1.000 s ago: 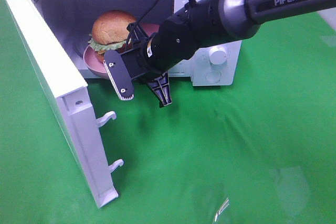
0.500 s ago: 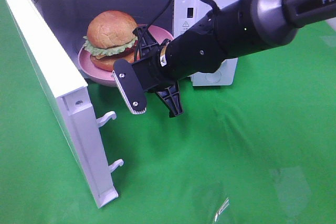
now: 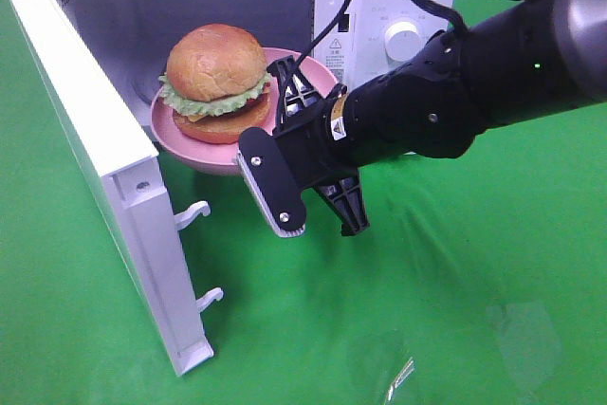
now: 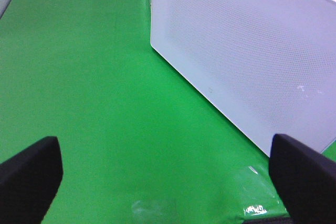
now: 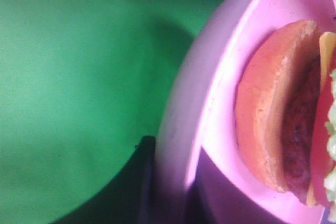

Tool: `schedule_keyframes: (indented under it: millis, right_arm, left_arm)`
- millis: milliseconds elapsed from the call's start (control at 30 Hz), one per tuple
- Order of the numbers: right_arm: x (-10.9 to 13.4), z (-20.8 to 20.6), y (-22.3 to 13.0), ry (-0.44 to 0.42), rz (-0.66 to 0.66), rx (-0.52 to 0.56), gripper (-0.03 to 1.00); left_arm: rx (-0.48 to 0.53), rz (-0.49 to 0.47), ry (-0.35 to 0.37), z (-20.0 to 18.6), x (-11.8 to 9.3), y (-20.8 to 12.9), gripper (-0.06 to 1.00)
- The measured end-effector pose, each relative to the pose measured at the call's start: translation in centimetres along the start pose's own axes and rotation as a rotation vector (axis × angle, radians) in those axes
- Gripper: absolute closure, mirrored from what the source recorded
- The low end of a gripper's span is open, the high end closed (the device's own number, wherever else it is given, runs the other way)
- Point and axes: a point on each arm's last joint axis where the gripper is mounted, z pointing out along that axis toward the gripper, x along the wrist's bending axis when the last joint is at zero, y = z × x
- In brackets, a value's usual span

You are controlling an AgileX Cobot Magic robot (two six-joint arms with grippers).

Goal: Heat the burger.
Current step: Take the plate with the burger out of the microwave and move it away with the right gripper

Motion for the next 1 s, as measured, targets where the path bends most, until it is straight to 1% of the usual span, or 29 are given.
schedule_keyframes:
  millis: [67, 433, 833, 900, 1000]
  right_arm:
    - [0.7, -1.3, -0.1, 0.007, -0.001, 0.001, 0.82]
    - [2.8, -4.7, -0.4, 0.023, 0.023, 0.007, 0.82]
    - [3.5, -7.8, -0.6, -0.007, 0.039, 0.006, 0.82]
    - [3.8, -9.1, -0.7, -0.014, 0.047, 0.012, 0.82]
    - [3.9, -9.3, -0.7, -0.013, 0.048, 0.013, 0.82]
  left_arm:
    - [0.0, 0.0, 0.0, 0.0, 0.0, 0.0, -0.04]
    - [0.0, 0.0, 0.0, 0.0, 0.0, 0.0, -0.04]
    - [0.0, 0.0, 0.0, 0.0, 0.0, 0.0, -0.04]
    - [0.0, 0.0, 0.0, 0.0, 0.0, 0.0, -0.04]
    - [0.0, 0.0, 0.0, 0.0, 0.0, 0.0, -0.04]
